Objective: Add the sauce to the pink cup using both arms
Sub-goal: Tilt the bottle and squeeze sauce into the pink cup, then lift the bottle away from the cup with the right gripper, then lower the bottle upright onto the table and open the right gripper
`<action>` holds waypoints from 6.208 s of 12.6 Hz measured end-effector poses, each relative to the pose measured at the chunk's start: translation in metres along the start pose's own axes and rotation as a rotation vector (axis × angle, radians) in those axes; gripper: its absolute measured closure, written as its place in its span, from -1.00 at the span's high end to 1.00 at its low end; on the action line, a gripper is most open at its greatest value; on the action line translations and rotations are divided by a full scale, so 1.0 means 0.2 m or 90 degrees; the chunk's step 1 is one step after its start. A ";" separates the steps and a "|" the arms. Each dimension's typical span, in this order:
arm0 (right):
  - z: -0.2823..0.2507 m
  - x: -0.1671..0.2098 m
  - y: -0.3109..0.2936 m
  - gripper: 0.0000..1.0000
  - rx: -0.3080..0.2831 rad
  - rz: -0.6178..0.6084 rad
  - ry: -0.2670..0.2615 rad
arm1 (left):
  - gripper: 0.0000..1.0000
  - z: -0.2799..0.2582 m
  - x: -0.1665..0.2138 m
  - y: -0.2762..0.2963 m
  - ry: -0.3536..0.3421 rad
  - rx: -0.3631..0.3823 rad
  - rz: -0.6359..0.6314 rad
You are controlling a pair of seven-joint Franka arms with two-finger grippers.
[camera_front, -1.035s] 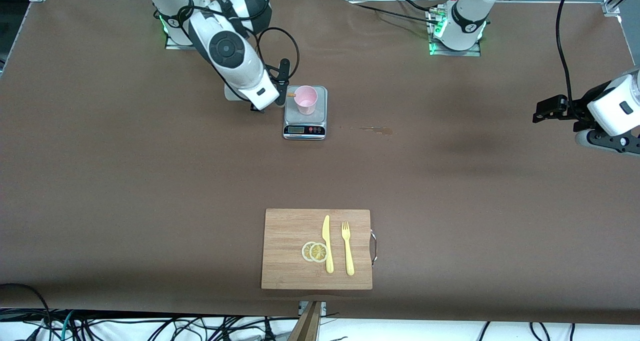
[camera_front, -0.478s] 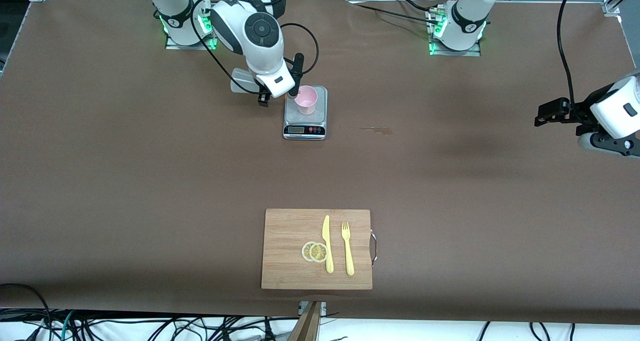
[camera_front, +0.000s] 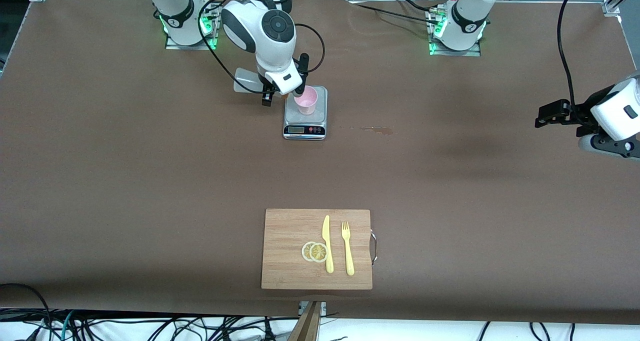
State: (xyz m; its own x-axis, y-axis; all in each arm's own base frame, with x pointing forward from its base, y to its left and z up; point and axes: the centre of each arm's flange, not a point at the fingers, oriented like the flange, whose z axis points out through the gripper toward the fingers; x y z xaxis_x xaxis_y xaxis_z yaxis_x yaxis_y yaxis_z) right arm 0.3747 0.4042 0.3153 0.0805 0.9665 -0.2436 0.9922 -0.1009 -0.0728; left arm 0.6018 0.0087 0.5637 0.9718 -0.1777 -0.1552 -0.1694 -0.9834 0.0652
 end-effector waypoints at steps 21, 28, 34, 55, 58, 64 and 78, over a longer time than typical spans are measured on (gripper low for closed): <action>-0.04 0.16 -0.08 -0.45 -0.042 -0.029 -0.118 | 1.00 0.00 0.00 0.01 0.000 0.000 0.002; -0.04 0.16 -0.08 -0.44 -0.043 -0.028 -0.119 | 1.00 0.00 0.00 0.01 0.000 0.000 0.002; -0.07 0.13 -0.02 -0.44 -0.040 -0.024 -0.115 | 1.00 0.00 0.01 0.01 -0.001 0.000 0.002; 0.17 -1.30 1.10 -0.33 0.220 -0.220 0.588 | 1.00 0.01 0.01 0.01 -0.002 0.000 0.003; 0.49 -1.32 1.13 -0.33 0.220 -0.261 0.722 | 1.00 0.01 0.01 0.01 -0.002 0.000 0.003; 1.10 -1.25 1.05 -0.27 0.232 -0.252 0.898 | 1.00 0.01 0.01 0.01 -0.002 0.000 0.003; 1.28 -1.37 1.04 1.00 0.284 -0.260 0.993 | 1.00 0.01 0.01 0.01 -0.003 0.000 0.003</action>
State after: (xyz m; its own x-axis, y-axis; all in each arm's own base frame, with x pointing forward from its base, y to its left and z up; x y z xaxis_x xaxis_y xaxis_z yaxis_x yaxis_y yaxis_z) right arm 0.5344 0.0573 0.1188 0.1237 0.2090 0.9701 0.8898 0.4095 -0.2017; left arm 0.6035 0.0056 0.5608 0.9701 -0.1830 -0.1594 -0.1744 -0.9824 0.0664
